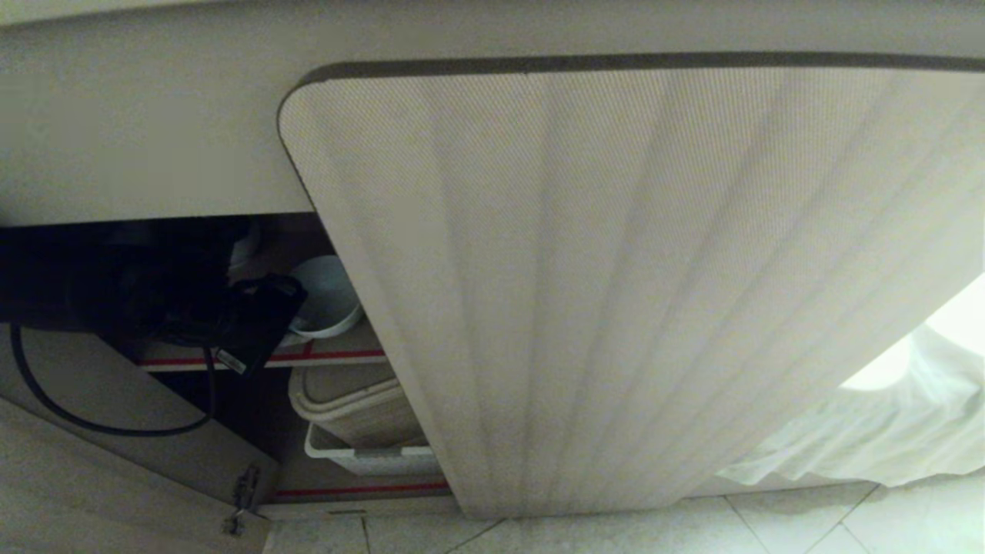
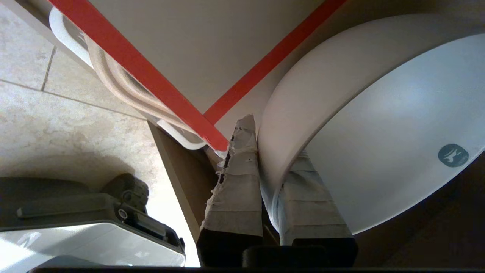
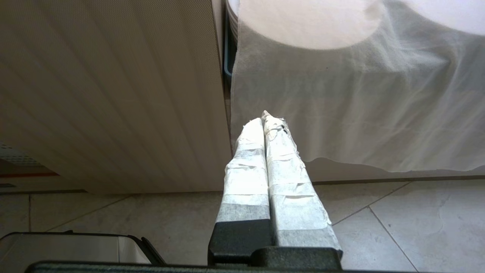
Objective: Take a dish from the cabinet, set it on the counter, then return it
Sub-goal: Put it back into the cabinet
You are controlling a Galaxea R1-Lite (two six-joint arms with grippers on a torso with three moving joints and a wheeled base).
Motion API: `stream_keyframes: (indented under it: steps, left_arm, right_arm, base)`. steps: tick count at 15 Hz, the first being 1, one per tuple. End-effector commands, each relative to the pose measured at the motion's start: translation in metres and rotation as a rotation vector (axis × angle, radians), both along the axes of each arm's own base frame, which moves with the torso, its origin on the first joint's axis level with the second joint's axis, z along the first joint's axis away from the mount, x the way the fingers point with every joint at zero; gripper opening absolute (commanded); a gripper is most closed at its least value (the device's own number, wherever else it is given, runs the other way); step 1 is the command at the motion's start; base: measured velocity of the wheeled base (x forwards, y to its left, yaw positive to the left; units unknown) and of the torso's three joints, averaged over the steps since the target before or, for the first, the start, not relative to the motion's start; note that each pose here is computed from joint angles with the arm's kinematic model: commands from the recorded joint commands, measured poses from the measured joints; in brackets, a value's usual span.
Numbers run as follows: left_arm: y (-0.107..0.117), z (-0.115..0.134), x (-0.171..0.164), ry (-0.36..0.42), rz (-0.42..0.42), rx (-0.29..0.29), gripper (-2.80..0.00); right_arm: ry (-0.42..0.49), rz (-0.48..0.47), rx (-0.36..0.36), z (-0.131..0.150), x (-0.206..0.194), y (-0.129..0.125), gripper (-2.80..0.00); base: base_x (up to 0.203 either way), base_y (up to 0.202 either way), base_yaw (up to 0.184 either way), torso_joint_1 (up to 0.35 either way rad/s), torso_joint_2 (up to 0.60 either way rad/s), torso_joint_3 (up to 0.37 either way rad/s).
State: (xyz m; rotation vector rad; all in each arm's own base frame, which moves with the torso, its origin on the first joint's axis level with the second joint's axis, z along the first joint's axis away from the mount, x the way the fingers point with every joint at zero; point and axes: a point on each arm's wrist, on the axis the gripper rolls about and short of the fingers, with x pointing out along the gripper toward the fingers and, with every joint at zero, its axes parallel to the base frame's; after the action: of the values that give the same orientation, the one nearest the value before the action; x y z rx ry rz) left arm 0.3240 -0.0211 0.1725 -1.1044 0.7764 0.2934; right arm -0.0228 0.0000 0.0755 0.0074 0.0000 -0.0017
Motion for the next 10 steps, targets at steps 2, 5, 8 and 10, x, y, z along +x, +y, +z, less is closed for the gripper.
stream_keyframes:
  steps: [2,5,8,10]
  left_arm:
    - [0.000,0.001,-0.001,-0.001,0.005,-0.006,-2.80]
    - [0.000,0.000,-0.005,0.012,0.006,-0.004,-2.80]
    - [0.001,0.000,-0.014,0.038,0.012,-0.007,-2.80]
    - [0.000,0.000,-0.023,0.040,0.015,-0.009,-2.80]
  right_arm:
    - [0.000,0.001,0.000,0.000,0.000,0.000,-2.80]
    - [0.000,0.000,0.000,0.000,0.000,0.000,-2.80]
    - [0.000,0.000,0.000,0.000,0.000,0.000,-2.80]
    - [0.000,0.000,0.000,0.000,0.000,0.000,-2.80]
  base:
    - [0.000,0.000,0.000,0.000,0.00,0.000]
    - [0.000,0.000,0.000,0.000,0.00,0.000]
    - [0.000,0.000,0.000,0.000,0.00,0.000]
    - [0.000,0.000,0.000,0.000,0.00,0.000]
